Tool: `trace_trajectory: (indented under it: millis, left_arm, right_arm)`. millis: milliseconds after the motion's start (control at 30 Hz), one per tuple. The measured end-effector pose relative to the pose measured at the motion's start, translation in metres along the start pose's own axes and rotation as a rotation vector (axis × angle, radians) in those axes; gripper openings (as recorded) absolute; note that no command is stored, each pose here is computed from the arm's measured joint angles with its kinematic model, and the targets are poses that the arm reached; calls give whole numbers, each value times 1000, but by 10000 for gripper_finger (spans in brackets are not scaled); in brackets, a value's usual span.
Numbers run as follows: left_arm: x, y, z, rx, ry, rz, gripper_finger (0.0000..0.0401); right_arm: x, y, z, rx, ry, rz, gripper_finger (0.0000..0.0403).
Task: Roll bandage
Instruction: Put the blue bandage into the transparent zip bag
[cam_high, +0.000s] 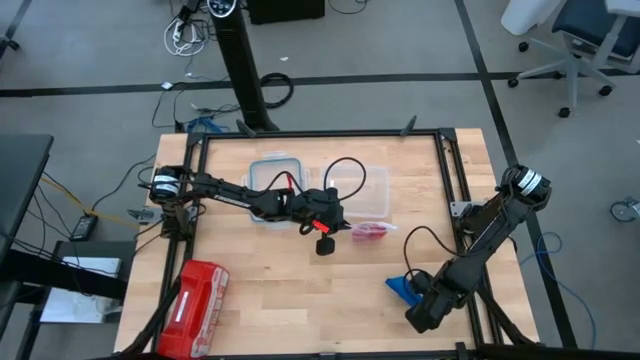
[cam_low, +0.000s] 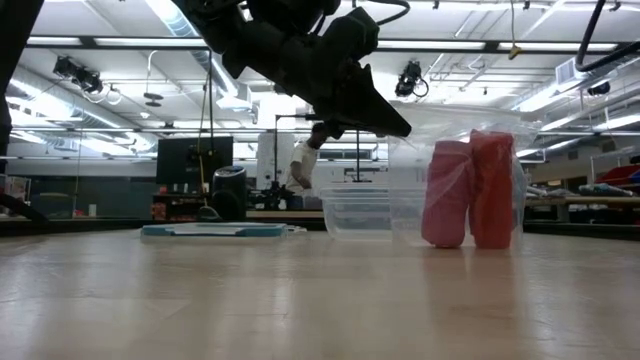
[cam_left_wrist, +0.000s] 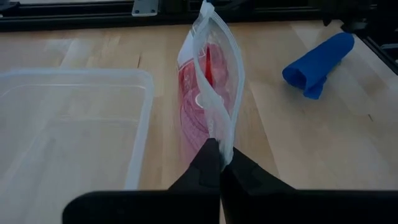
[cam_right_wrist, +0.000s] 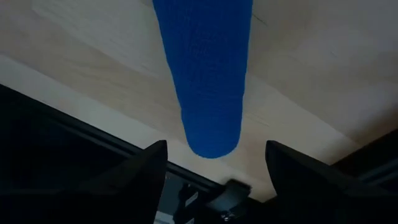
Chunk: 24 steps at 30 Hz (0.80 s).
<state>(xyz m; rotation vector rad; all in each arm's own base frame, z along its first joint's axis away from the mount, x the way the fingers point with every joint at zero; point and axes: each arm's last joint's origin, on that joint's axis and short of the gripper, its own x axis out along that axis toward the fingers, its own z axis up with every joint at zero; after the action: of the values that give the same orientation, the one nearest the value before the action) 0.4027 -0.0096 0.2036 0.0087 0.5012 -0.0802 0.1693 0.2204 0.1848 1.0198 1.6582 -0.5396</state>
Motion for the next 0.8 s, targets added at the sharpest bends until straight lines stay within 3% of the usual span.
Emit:
trace_trajectory:
  millis: [433, 700, 800]
  left_arm:
    - [0, 0, -1, -4, 10, -7, 0]
    - [0, 0, -2, -1, 20, -8, 0]
    - [0, 0, -2, -1, 25, -8, 0]
  right_arm:
    - [2, 0, -3, 51, -157, 67, 263]
    - [3, 1, -8, 87, -153, 96, 260]
    - [11, 2, -6, 65, -155, 55, 260]
